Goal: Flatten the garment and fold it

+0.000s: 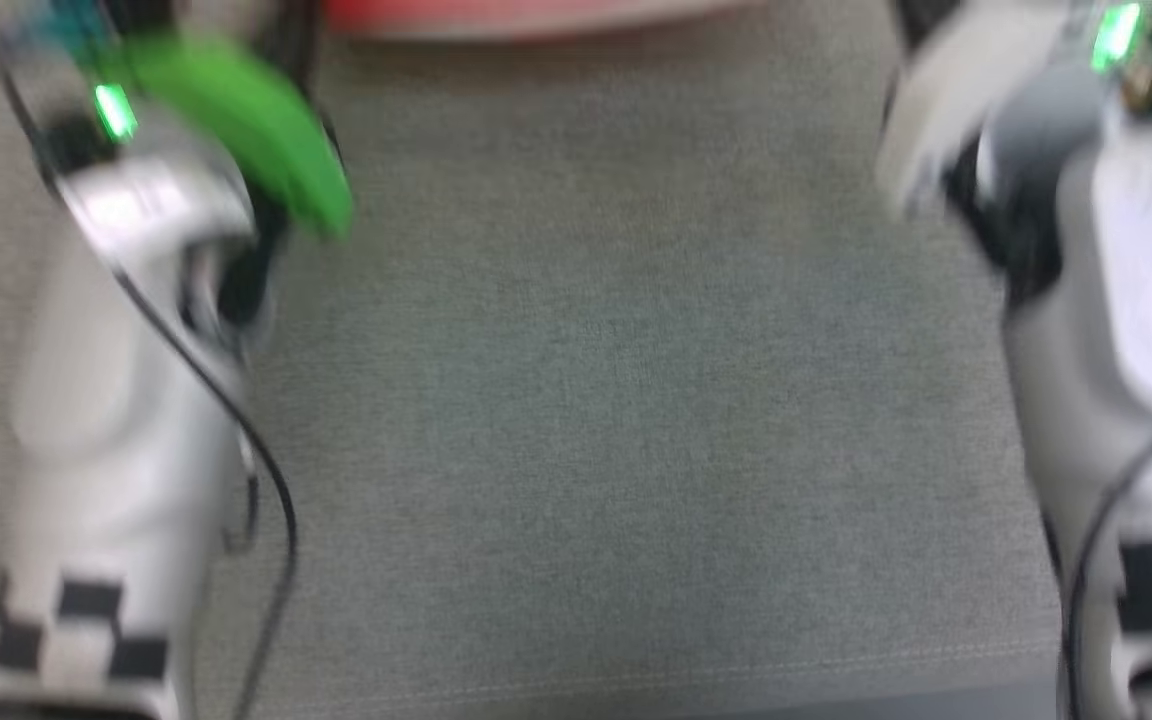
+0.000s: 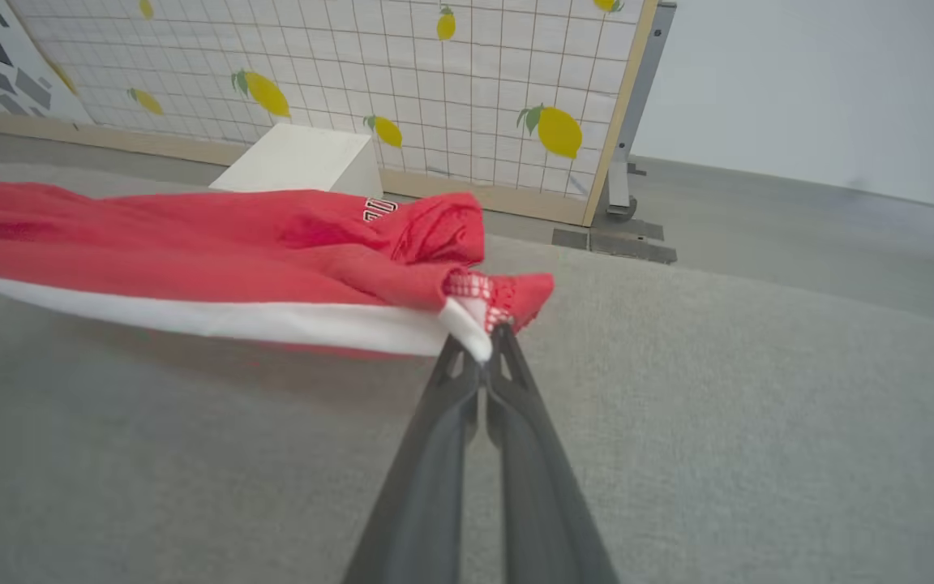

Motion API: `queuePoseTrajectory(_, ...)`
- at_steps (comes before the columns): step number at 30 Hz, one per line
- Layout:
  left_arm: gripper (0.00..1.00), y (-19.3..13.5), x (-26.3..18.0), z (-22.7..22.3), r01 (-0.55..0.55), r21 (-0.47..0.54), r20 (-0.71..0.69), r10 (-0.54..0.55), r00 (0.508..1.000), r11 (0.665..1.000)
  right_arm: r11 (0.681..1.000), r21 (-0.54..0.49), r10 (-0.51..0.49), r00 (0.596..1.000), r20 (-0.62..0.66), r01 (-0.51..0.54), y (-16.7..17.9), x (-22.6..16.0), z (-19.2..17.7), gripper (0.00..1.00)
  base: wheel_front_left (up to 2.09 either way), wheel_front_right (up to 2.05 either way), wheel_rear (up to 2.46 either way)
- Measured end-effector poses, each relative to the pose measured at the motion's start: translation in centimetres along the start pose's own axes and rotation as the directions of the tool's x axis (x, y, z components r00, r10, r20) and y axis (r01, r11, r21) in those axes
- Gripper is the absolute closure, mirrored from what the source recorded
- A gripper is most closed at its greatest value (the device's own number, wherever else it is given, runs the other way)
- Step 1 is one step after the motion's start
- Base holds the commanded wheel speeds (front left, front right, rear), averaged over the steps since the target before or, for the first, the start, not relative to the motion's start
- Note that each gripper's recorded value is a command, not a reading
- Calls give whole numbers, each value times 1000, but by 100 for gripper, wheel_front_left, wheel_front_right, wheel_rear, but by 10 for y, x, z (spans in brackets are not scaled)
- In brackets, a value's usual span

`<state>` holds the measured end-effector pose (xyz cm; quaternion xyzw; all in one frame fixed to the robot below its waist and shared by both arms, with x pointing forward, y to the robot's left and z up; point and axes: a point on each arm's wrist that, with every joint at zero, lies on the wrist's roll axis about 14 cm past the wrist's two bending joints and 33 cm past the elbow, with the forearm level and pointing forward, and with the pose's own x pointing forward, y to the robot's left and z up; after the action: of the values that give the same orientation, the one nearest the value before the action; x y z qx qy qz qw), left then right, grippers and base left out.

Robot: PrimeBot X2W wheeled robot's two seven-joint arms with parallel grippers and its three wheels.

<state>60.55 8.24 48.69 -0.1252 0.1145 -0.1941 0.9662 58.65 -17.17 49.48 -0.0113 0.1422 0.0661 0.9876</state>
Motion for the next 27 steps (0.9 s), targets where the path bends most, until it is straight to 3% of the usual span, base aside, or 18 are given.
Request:
queuePoseTrajectory(4, 100, -8, -52, -53, -7, -46, -120, 1, 993, 999, 998, 66, 11, 990, -142, -1, 0, -50, -54, 100, 0, 0, 0)
queuePoseTrajectory(11, 100, -31, -139, -110, -55, -106, -267, 25, 963, 993, 986, 159, -3, 950, -313, 55, 4, -142, -114, 100, 0, 0, 0)
queuePoseTrajectory(22, 100, -50, -234, -148, -146, -91, -410, 97, 907, 985, 978, 160, -27, 841, -540, 134, 11, -249, -169, 100, 0, 0, 0)
queuePoseTrajectory(27, 100, -60, -262, -156, -155, -84, -462, 99, 881, 984, 976, 170, -18, 834, -552, 134, 13, -265, -167, 100, 0, 0, 0)
